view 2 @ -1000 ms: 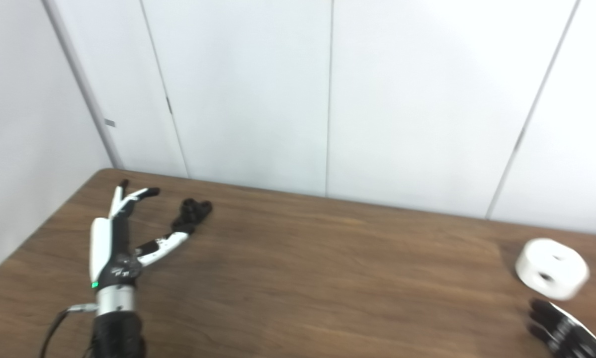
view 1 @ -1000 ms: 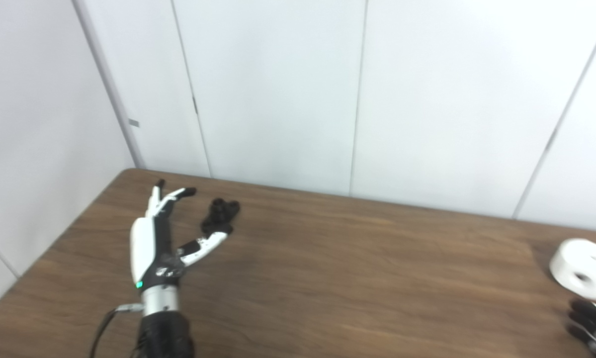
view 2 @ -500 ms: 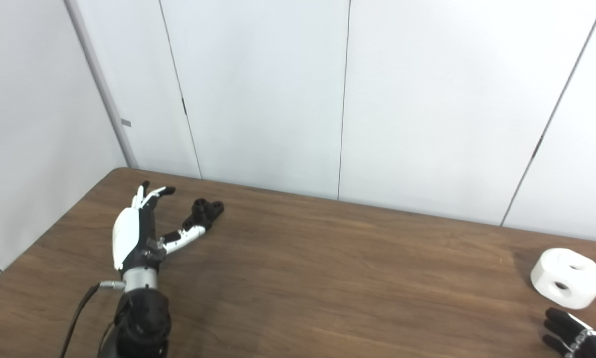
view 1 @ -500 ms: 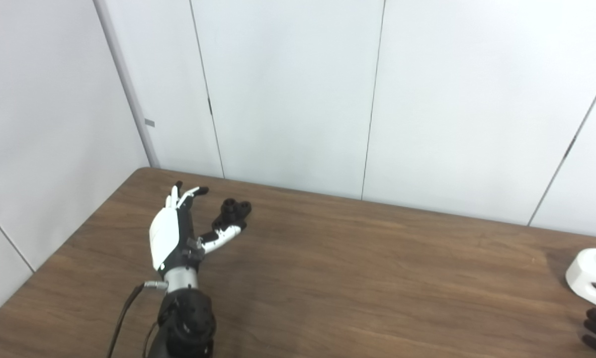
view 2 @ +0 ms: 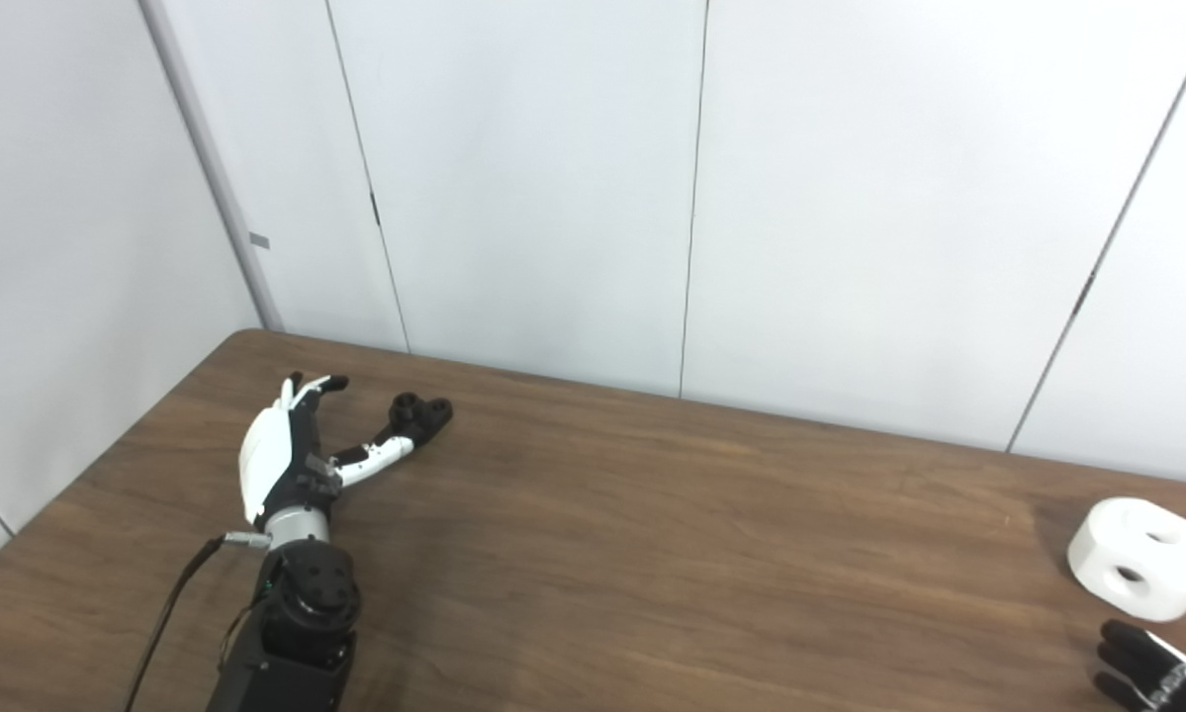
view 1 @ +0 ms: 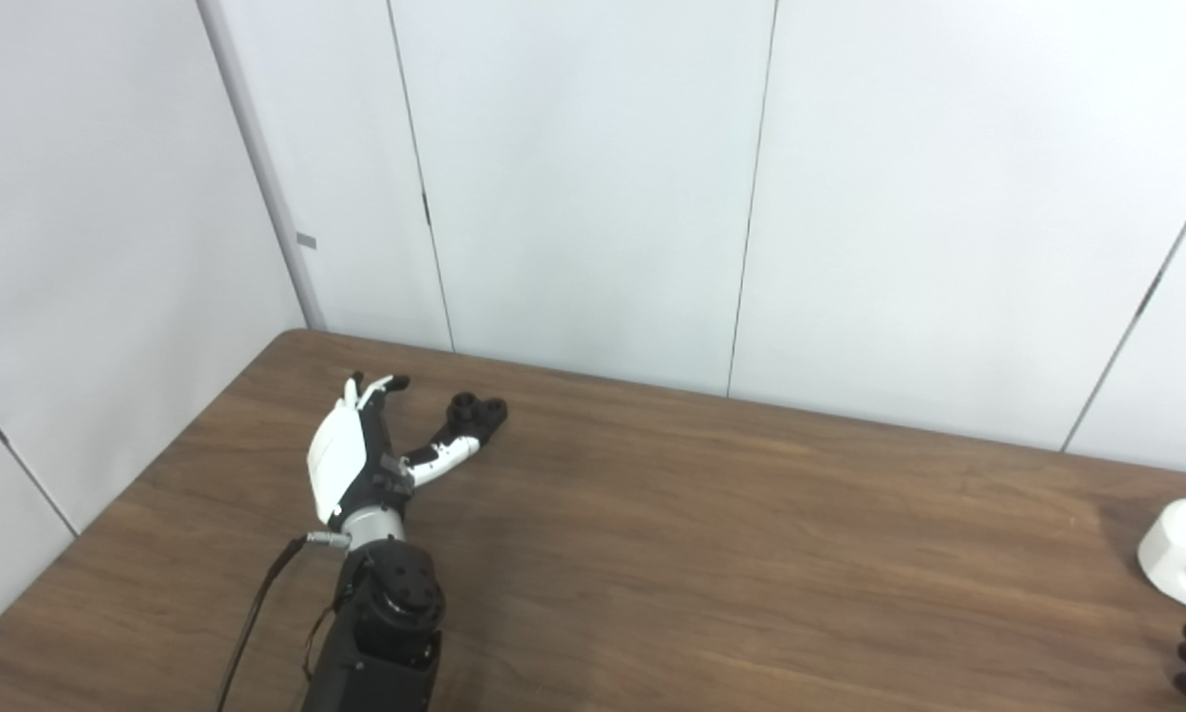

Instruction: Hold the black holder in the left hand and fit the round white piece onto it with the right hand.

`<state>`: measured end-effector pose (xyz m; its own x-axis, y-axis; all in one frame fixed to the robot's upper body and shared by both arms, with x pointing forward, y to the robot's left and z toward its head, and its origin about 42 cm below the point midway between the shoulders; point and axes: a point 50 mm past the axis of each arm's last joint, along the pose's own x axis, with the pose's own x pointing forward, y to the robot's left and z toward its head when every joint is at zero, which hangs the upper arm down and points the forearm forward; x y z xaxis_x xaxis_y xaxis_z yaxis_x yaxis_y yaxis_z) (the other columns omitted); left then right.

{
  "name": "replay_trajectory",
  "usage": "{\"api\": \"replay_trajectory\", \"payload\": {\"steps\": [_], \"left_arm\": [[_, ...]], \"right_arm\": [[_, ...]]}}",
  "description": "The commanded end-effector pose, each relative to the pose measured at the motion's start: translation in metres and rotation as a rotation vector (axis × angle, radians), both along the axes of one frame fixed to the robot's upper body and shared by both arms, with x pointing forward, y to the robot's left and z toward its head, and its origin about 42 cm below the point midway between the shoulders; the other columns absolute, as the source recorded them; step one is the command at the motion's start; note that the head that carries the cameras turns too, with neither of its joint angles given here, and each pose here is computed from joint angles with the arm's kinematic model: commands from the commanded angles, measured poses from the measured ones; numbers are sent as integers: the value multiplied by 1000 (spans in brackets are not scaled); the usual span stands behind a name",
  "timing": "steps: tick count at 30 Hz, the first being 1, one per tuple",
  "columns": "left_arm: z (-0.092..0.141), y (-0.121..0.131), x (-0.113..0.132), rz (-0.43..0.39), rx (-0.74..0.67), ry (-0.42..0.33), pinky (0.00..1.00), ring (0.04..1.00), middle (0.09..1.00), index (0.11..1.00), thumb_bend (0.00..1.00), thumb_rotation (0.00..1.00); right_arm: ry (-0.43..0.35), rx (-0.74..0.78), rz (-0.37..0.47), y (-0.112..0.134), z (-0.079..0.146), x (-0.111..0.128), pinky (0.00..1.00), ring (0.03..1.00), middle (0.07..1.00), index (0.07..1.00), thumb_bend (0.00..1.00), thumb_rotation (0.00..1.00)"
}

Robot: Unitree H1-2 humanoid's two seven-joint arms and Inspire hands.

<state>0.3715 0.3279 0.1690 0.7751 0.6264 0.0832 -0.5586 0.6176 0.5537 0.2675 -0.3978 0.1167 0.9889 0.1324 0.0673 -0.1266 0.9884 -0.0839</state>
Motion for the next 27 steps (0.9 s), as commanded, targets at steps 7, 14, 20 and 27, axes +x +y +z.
{"api": "replay_trajectory", "payload": {"steps": [7, 14, 20, 27], "left_arm": [[17, 5, 24, 23, 55, 5, 1000, 1000, 1000, 849, 966, 269], [8, 3, 27, 17, 64, 47, 1000, 1000, 1000, 855, 963, 254], [-3, 0, 26, 8, 76, 76, 1000, 1000, 1000, 840, 955, 238], [-12, -3, 30, 8, 91, 105, 1000, 1000, 1000, 837, 960, 213]], "right_arm": [[45, 0, -14, -9, -9, -14, 919, 921, 897, 816, 892, 436], [51, 3, -19, -9, -8, -15, 898, 912, 892, 813, 904, 444], [47, -1, -16, -9, -9, -16, 907, 919, 892, 811, 904, 442], [47, -3, -16, -7, -8, -19, 914, 919, 888, 819, 902, 443]]}}
